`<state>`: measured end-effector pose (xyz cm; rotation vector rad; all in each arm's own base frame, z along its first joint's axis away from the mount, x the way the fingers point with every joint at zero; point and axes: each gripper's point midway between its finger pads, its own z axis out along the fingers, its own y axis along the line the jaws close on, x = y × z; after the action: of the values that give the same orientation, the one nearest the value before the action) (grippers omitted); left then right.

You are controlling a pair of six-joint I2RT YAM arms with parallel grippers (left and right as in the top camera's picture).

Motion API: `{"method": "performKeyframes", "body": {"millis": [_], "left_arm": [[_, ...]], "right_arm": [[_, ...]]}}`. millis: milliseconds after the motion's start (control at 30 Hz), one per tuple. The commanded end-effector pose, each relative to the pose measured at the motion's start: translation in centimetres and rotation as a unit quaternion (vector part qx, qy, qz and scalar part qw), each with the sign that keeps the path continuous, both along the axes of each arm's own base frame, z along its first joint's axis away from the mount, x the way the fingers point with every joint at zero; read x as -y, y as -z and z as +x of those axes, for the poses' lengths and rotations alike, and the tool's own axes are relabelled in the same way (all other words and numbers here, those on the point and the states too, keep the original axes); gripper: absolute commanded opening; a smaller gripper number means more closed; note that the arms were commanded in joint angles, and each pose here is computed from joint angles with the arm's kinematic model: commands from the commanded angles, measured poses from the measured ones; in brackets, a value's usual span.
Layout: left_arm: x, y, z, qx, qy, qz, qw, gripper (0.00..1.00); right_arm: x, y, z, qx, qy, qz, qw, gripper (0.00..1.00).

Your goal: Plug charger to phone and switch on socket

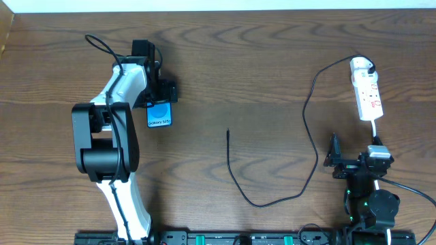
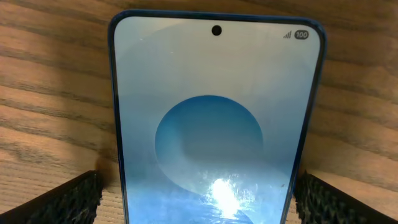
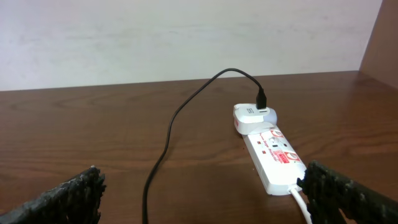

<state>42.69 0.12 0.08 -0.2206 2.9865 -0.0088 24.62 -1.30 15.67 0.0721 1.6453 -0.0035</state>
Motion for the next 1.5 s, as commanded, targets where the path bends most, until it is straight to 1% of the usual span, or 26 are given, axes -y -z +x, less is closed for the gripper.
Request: {"method": "performKeyframes", "body": {"millis": [0, 333, 633, 1033, 1233, 1300, 1467], "left_arm": [[-0.1, 0.3, -0.2, -0.004, -0.006, -0.002, 1.0, 0.98], [-0.1, 0.6, -0.6, -0.014, -0.006, -0.002, 1.0, 0.98], [-0.1, 2.9, -1.5, -0.046, -0.006, -0.002, 0.999, 0.98], [-0.1, 2.9, -1.5, -0.046, -0.006, -0.002, 0.999, 0.98], [-0.1, 2.9, -1.4, -0.045, -0.006, -0.002, 0.999, 1.0], [-0.1, 2.9, -1.5, -0.045, -0.006, -0.002, 0.999, 0.94], [-0.1, 2.9, -1.5, -0.045, -0.006, -0.002, 0.999, 0.93]], "right_arm": [[0.0, 0.0, 0.0, 0.0, 0.002, -0.008, 1.0, 0.99], [0.0, 0.0, 0.0, 0.0, 0.002, -0.008, 1.0, 0.99], [0.0, 0.0, 0.0, 0.0, 0.002, -0.008, 1.0, 0.99], [0.0, 0.0, 0.0, 0.0, 0.002, -0.008, 1.0, 0.99], [0.0, 0.0, 0.0, 0.0, 0.002, -0.008, 1.0, 0.99], [0.0, 0.0, 0.0, 0.0, 0.002, -0.008, 1.0, 0.99], [0.0, 0.0, 0.0, 0.0, 0.002, -0.008, 1.0, 0.99]]}}
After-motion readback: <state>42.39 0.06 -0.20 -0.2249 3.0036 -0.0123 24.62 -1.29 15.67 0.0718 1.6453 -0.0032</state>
